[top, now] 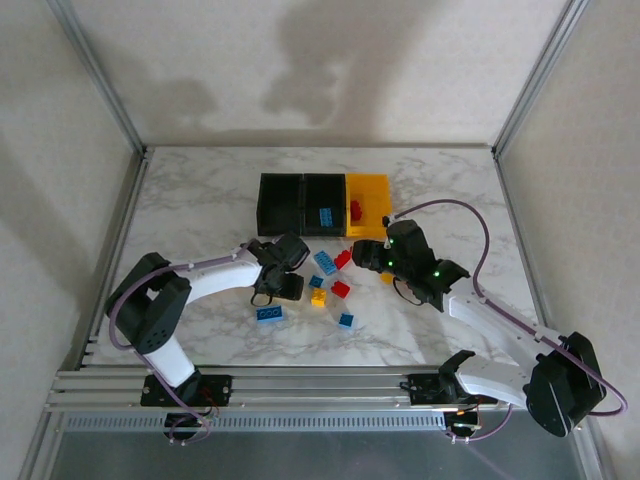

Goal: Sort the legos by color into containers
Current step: Pick up the lego from the center of the table, then place the lego in the container.

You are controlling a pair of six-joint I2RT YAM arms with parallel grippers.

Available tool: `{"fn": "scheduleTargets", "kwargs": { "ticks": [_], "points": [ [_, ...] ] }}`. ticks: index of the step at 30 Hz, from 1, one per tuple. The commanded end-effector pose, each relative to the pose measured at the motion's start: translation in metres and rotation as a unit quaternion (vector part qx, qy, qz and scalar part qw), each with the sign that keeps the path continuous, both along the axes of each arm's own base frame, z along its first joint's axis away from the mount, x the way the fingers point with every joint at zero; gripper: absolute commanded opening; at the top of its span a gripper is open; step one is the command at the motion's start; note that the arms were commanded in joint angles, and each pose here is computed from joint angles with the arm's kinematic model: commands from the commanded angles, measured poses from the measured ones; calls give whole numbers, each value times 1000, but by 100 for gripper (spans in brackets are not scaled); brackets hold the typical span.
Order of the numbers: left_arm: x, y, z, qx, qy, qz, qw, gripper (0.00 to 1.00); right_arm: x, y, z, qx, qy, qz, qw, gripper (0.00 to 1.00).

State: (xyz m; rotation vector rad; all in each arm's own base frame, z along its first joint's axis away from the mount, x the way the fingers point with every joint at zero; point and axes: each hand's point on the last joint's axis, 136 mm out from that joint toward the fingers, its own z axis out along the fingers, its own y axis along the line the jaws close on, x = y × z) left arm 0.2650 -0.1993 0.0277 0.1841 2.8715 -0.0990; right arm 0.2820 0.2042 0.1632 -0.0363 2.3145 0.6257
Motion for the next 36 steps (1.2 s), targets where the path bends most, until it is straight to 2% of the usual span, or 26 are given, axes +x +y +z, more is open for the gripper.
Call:
{"fn": "scheduleTargets", "kwargs": {
  "ticks": [1,5,10,16,23,36],
  "points": [
    [29,1,42,-23,-58,31,998,65,1,7,5,14,-8,4,1000,67],
    [60,-3,71,-40,-93,39,994,65,1,13,4,20,-8,13,1000,67],
    [108,13,101,24,-137,30,990,65,-1,17,2,20,-8,20,1000,67],
    [152,20,132,133,-184,-54,972,65,-2,16,2,19,-8,19,1000,67],
    [182,18,122,198,-177,-121,956,65,1,20,11,15,-12,24,1000,67],
    [207,16,99,206,-171,-179,947,66,-1,16,6,12,0,15,1000,67]
  ]
}}
